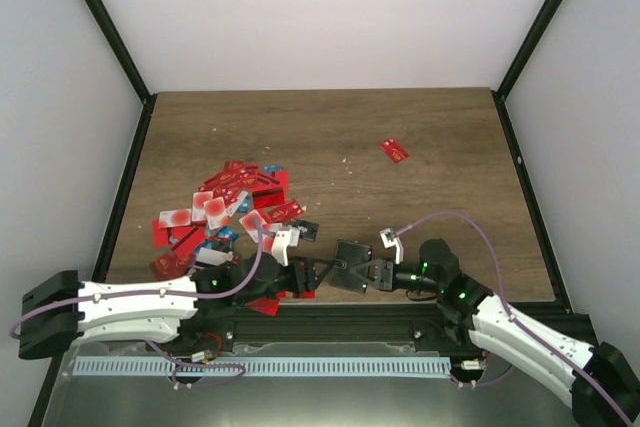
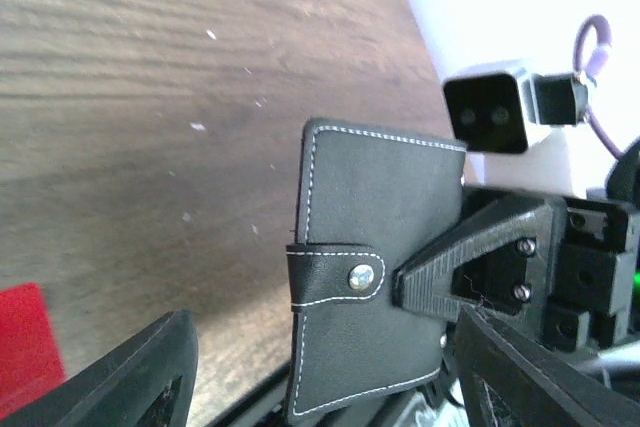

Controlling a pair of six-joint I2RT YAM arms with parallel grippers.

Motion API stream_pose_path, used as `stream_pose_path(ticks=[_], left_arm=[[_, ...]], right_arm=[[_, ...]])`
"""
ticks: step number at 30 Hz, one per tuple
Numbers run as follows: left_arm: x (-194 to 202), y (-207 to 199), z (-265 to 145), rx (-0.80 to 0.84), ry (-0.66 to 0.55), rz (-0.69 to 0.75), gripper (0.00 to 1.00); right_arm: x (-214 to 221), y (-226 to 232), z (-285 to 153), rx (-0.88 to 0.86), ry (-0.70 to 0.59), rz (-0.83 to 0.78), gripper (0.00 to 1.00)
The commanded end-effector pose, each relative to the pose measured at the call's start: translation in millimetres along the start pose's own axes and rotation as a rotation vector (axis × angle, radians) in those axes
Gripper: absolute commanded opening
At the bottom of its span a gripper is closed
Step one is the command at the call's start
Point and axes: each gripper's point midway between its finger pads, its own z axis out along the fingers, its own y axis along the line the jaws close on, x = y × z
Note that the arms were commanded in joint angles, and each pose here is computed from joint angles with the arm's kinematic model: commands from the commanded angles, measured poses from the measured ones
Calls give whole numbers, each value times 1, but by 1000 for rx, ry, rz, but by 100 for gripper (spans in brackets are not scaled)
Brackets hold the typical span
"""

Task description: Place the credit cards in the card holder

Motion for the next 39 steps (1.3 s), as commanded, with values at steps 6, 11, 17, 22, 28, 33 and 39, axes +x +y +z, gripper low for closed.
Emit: stream_pose_path(ticks=[6, 11, 17, 22, 28, 33, 39], left_arm=[[-32, 20, -14, -316, -60, 231, 72], [-36, 10, 1, -334, -42, 319, 70], [-38, 10, 11, -388, -13, 337, 67], [-47, -8, 14, -315, -16, 325, 69], [-47, -5, 19, -317, -7, 323, 62], [-49, -6, 23, -314, -27, 334, 55], [-48, -4, 36, -333, -13, 384, 55]], right_arm=[[-40, -2, 1, 200, -79, -2, 1], [-56, -9, 6, 302, -82, 50, 1], [-75, -8, 11, 392, -79, 37, 1], [-77, -2, 14, 389, -54, 32, 1], [-72, 8, 19, 330, -18, 9, 1], [-70, 11, 19, 313, -2, 1, 1], [-64, 16, 20, 271, 20, -3, 1]])
